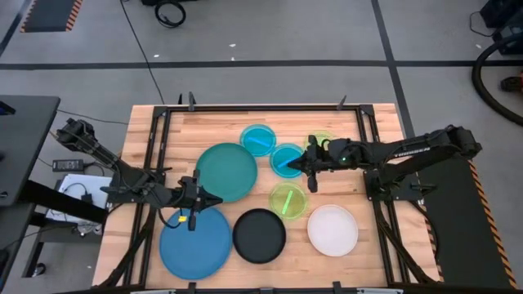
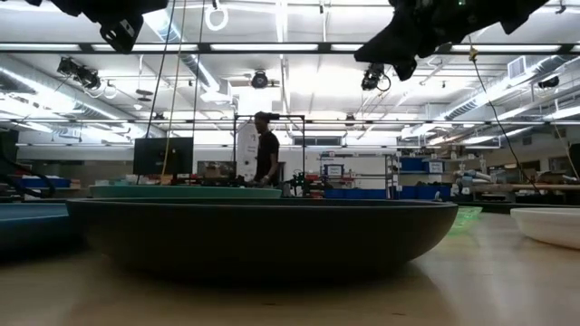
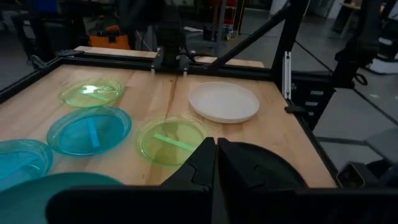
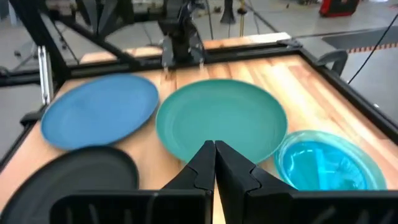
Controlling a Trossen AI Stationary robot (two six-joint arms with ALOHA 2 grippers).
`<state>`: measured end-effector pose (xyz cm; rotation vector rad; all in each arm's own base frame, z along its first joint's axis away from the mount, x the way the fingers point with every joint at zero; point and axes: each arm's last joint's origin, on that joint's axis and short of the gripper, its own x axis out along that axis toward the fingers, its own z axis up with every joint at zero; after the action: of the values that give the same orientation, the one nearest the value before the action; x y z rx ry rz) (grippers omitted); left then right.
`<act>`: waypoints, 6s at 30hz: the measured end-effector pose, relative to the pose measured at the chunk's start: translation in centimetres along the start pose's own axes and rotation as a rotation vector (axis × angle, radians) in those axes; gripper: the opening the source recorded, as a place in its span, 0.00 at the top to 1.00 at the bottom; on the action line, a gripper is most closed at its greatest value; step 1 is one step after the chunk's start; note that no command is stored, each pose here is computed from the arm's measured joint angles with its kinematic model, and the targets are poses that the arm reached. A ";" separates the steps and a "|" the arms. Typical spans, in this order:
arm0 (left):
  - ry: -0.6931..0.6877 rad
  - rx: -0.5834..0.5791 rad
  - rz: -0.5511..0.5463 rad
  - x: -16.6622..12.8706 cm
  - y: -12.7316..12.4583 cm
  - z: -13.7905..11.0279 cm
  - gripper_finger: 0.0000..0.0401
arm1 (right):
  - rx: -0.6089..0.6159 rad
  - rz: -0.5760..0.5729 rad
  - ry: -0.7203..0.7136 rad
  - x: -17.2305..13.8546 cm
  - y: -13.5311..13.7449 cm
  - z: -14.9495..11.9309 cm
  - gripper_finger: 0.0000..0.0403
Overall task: Stack plastic plates
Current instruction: Stack the green plate on top of the blue plate
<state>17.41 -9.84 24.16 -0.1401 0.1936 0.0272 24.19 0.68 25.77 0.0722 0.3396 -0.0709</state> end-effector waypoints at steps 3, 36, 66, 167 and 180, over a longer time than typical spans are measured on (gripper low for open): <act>0.000 -0.023 0.001 0.0 0.0 0.0 0.94 | -0.029 0.031 0.023 0.8 0.4 0.0 0.95; 0.284 -0.157 0.116 -0.6 0.5 1.6 0.70 | -0.497 0.192 0.326 13.3 3.1 -0.1 0.85; 0.407 -0.199 0.122 -1.2 0.6 1.1 0.70 | -0.343 -0.146 0.529 20.3 -1.8 0.3 0.72; 0.755 0.319 -0.020 -4.0 1.3 3.0 0.70 | 0.394 -0.161 0.332 23.2 -3.6 5.7 0.95; 0.802 0.437 -0.047 -4.6 1.6 3.2 0.70 | 0.506 -0.211 0.302 23.2 0.4 5.5 0.95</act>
<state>13.43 -7.83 27.89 0.2911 0.9880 -0.1213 47.85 -0.70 23.16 0.5525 0.6249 -0.3571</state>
